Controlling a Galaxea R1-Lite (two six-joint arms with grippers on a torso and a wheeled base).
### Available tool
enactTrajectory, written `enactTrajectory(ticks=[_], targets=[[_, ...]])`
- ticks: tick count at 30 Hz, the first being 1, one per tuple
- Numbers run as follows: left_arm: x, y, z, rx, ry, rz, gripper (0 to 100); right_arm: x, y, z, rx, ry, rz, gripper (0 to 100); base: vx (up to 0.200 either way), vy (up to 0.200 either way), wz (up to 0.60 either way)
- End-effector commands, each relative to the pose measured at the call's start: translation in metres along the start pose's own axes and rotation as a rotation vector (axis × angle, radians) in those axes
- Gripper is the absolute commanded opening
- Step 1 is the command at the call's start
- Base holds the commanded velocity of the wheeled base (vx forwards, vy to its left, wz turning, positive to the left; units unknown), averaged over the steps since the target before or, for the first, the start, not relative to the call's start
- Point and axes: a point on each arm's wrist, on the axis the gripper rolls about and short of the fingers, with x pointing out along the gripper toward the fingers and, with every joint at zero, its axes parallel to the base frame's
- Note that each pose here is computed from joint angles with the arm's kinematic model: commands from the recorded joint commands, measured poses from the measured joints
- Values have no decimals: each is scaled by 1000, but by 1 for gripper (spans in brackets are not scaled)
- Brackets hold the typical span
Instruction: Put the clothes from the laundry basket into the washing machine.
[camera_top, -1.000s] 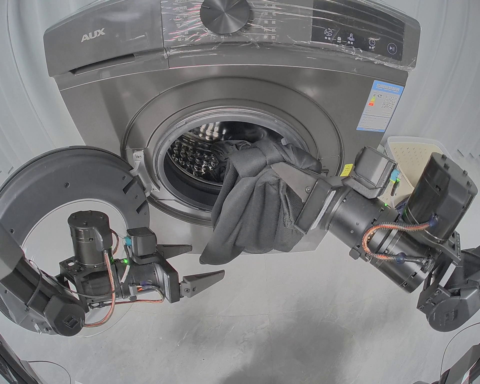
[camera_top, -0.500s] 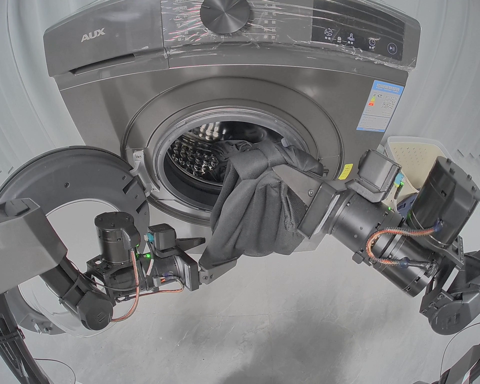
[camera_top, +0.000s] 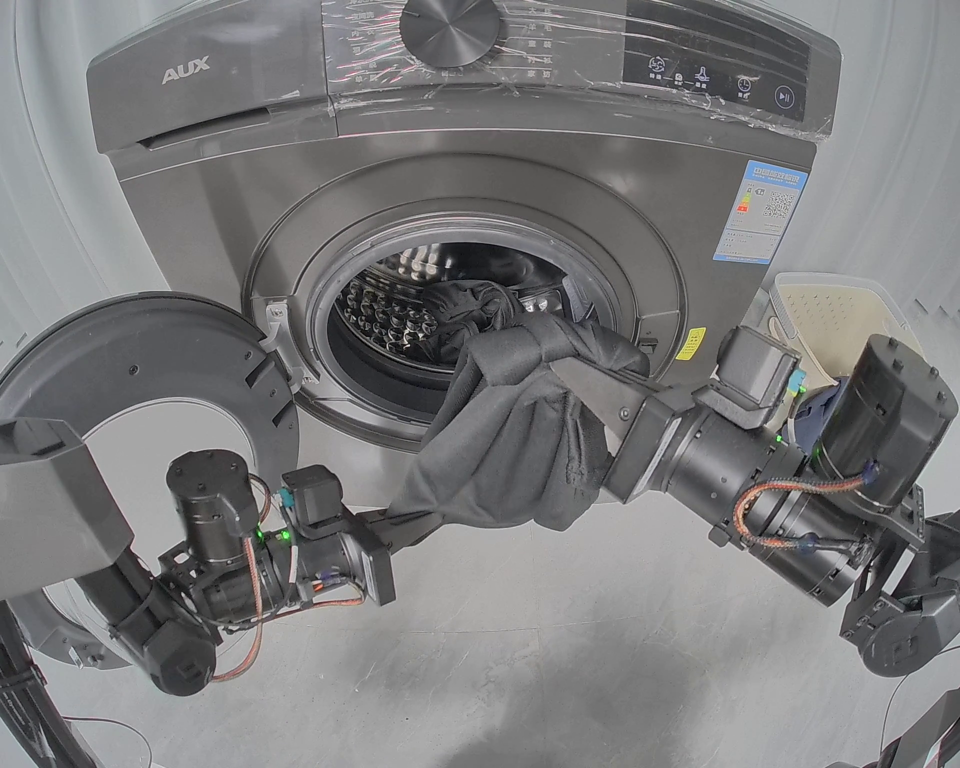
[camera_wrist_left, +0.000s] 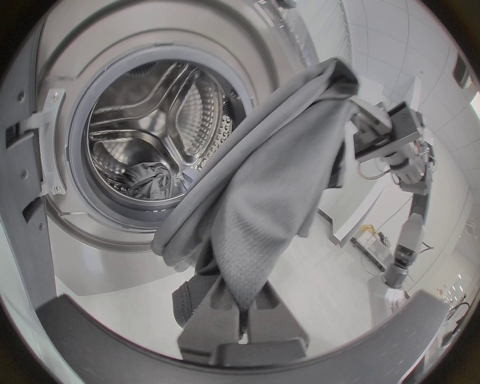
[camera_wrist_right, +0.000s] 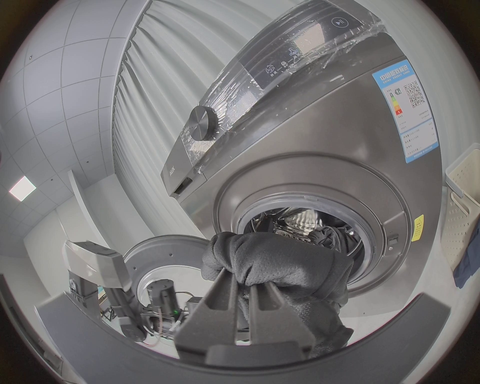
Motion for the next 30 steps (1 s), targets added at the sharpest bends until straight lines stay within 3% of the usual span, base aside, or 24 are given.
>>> enactTrajectory(ticks=[1,8,11,16,22,30], targets=[[-34,-36,15,27,-69,-74,0,-2,-10,-9,-12,36,-25,100,0,0,0],[-43,-57,38,22,-171,-115,0,-3,-23,-33,-44,129,-78,100,0,0,0],[-39,-58,46,25,-202,-122,0,-10,-27,-45,-79,180,-86,100,0,0,0],[-32,-55,52,30,-229,-113,0,-13,-28,-48,-86,193,-87,100,0,0,0],[-34,-56,54,12,-239,-106,0,-19,-29,-54,-113,228,-88,100,0,0,0],[-34,-55,60,-7,-270,-69,0,-19,-27,-57,-116,235,-78,100,0,0,0]])
